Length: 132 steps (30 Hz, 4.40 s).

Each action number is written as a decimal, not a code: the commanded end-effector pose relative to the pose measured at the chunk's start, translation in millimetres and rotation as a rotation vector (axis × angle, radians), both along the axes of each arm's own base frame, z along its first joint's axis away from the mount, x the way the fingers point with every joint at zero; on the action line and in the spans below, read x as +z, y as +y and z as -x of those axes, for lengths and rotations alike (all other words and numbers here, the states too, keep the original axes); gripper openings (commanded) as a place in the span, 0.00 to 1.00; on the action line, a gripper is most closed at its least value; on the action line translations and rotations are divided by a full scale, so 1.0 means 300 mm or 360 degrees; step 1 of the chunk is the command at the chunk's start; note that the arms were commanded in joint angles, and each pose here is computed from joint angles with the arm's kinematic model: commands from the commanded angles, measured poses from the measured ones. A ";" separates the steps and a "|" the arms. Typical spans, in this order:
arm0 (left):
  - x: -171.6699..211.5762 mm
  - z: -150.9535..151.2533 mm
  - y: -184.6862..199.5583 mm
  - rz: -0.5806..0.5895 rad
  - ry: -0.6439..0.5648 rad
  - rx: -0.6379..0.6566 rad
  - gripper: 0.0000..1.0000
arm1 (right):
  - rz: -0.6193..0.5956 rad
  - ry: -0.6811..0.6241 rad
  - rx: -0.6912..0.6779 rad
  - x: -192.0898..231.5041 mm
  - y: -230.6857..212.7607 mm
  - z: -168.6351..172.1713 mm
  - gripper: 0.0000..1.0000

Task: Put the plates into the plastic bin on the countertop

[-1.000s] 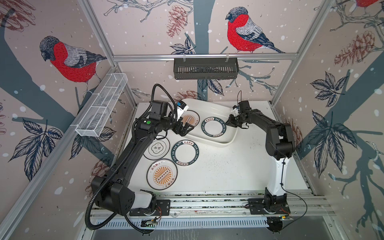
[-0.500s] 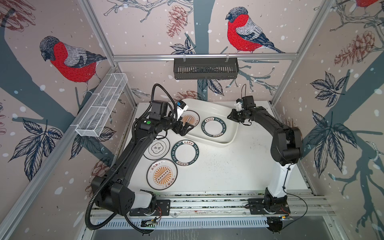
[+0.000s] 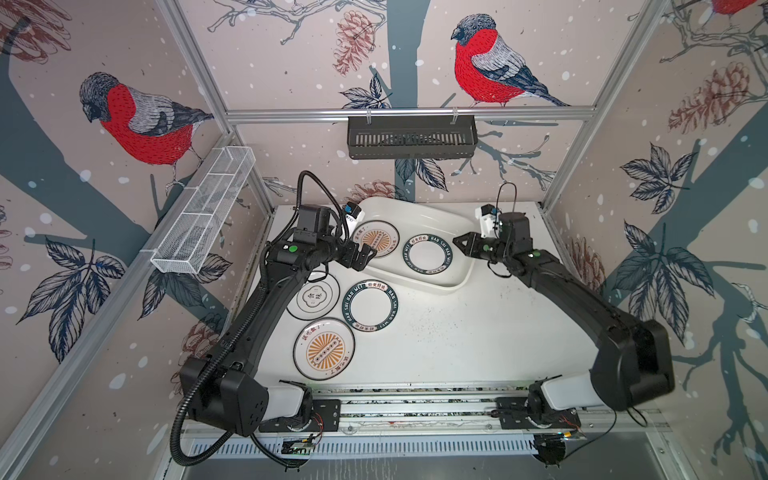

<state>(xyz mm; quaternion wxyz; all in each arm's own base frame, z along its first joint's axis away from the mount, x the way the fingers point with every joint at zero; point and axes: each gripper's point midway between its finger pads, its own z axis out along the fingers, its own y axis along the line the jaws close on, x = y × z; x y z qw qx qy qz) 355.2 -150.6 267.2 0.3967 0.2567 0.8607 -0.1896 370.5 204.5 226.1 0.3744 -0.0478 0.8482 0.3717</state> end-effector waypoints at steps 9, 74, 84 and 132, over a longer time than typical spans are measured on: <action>-0.127 -0.057 0.188 0.0250 0.0259 0.0393 0.97 | -0.0225 -0.0140 0.0247 -0.038 0.096 0.351 0.29; -0.740 0.155 0.718 0.0270 0.1043 0.0645 0.66 | -0.0315 -0.0019 0.0260 -0.203 0.125 0.421 0.29; -0.642 0.114 0.753 0.0267 0.0889 0.0680 0.68 | -0.0315 -0.0013 0.0274 -0.206 0.135 0.413 0.29; -0.782 0.149 0.789 0.0524 0.0987 0.0783 0.48 | -0.0353 0.0026 0.0251 -0.236 0.134 0.414 0.28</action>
